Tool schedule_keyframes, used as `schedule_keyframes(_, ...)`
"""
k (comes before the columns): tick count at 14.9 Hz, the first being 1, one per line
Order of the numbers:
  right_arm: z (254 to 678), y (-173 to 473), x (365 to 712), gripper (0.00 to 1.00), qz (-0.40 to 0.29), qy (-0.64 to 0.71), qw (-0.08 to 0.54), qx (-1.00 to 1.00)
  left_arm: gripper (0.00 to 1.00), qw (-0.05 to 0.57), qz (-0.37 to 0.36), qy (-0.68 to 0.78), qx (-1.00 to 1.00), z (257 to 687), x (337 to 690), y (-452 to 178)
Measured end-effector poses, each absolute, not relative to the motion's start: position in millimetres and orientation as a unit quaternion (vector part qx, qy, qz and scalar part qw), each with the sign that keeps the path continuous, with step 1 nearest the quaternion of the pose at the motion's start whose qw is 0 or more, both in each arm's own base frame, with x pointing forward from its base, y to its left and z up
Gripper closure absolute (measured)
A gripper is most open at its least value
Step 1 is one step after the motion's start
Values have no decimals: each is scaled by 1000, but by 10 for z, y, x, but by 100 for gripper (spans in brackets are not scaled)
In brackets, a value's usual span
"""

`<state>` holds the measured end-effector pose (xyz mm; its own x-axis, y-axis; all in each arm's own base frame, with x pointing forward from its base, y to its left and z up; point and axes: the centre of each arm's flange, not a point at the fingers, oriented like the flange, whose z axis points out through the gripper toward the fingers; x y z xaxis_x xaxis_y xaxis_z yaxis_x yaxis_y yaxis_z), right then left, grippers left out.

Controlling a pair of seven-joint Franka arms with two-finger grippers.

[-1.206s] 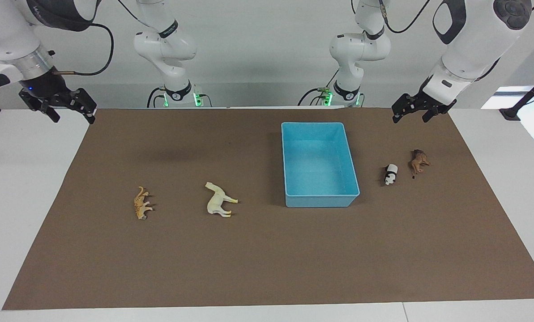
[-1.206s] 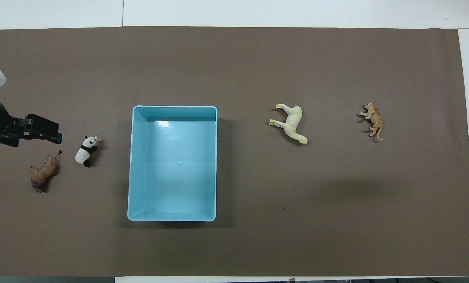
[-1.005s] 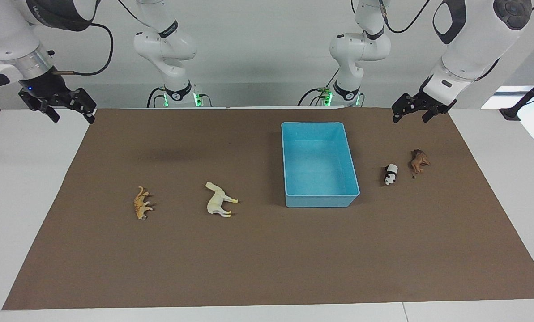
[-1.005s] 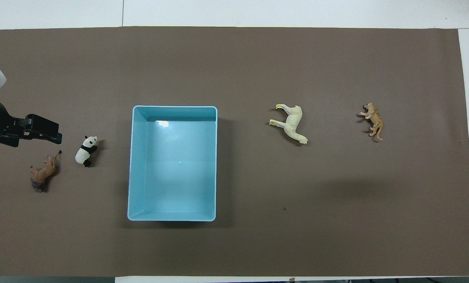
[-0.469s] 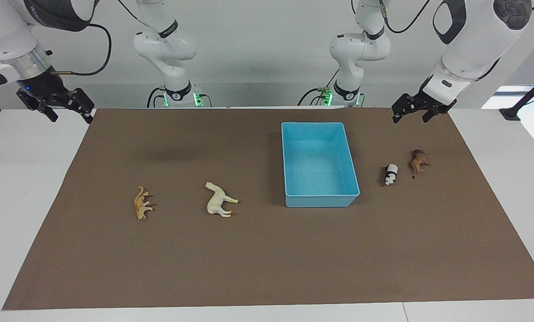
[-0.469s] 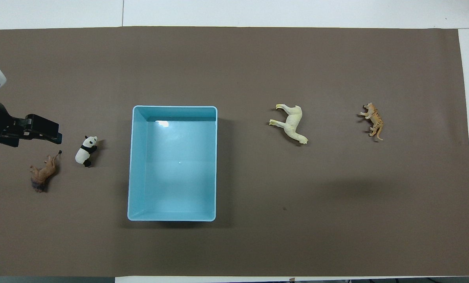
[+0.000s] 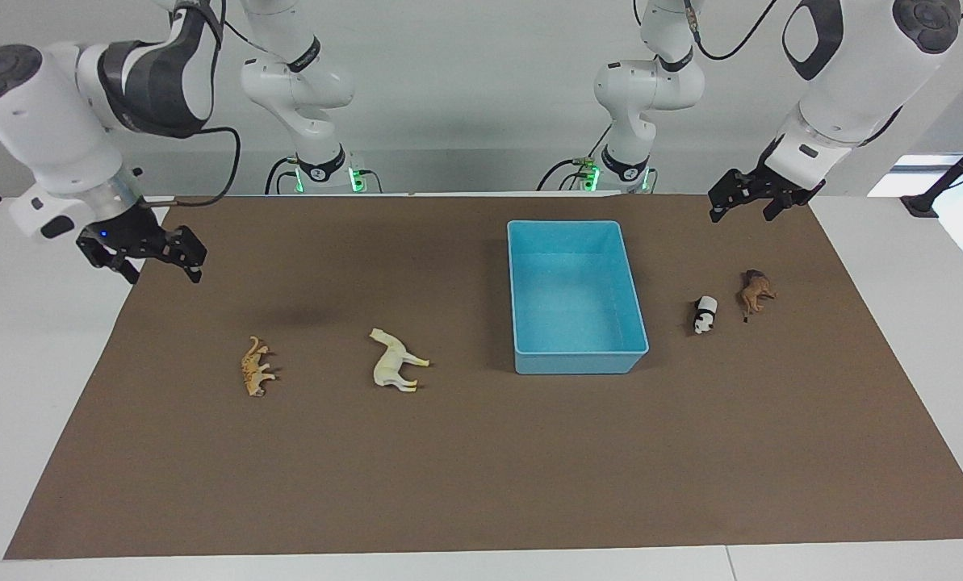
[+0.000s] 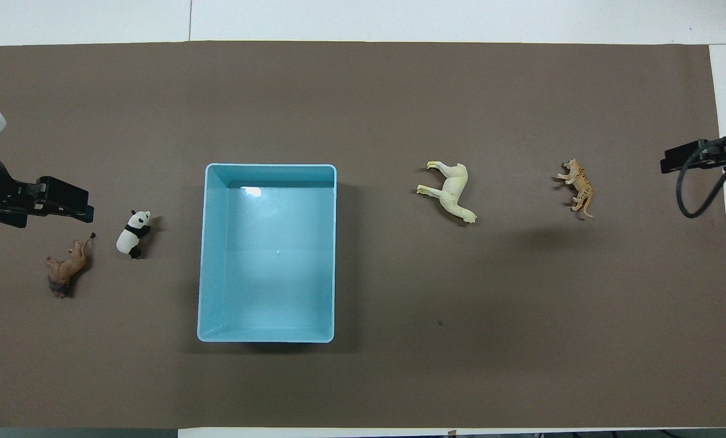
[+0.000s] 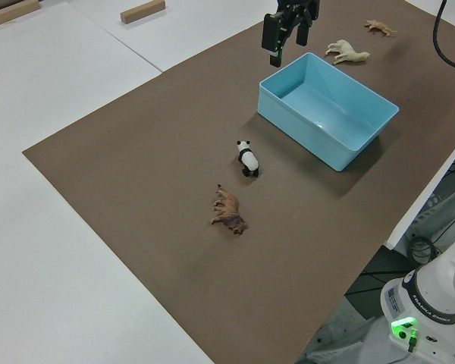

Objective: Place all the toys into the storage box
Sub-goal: 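Reach the left gripper to the panda while the right gripper grasps the tiger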

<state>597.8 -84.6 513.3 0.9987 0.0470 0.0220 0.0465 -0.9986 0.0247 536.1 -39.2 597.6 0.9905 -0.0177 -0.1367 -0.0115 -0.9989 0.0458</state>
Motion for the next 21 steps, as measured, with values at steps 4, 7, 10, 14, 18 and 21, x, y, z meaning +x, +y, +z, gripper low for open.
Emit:
schedule_keyframes(4, 4464, -678, 6243, 0, 14, 95, 17, 995, 0, 24, -18, 3, 1000, 5893, 5481, -388)
schedule_keyframes(7, 4091, -669, 6239, 0, 30, 127, 22, 991, 0, 25, 38, 21, 999, 5661, 5575, -213)
schedule_keyframes(10, 3845, -537, 6260, 0, 31, 141, 22, 989, 0, 12, 40, -34, 999, 5376, 5638, 34)
schedule_keyframes(14, 3594, -480, 6325, 0, 33, 172, 19, 984, 0, 2, 24, -103, 994, 4699, 5881, 89)
schedule_keyframes(18, 3362, -403, 6319, 0, 46, 189, 10, 981, 0, -4, 16, -156, 988, 3838, 5899, 240)
schedule_keyframes(21, 3212, -328, 6269, 0, 56, 220, 15, 974, 0, -20, -8, -181, 983, 3590, 5724, 252)
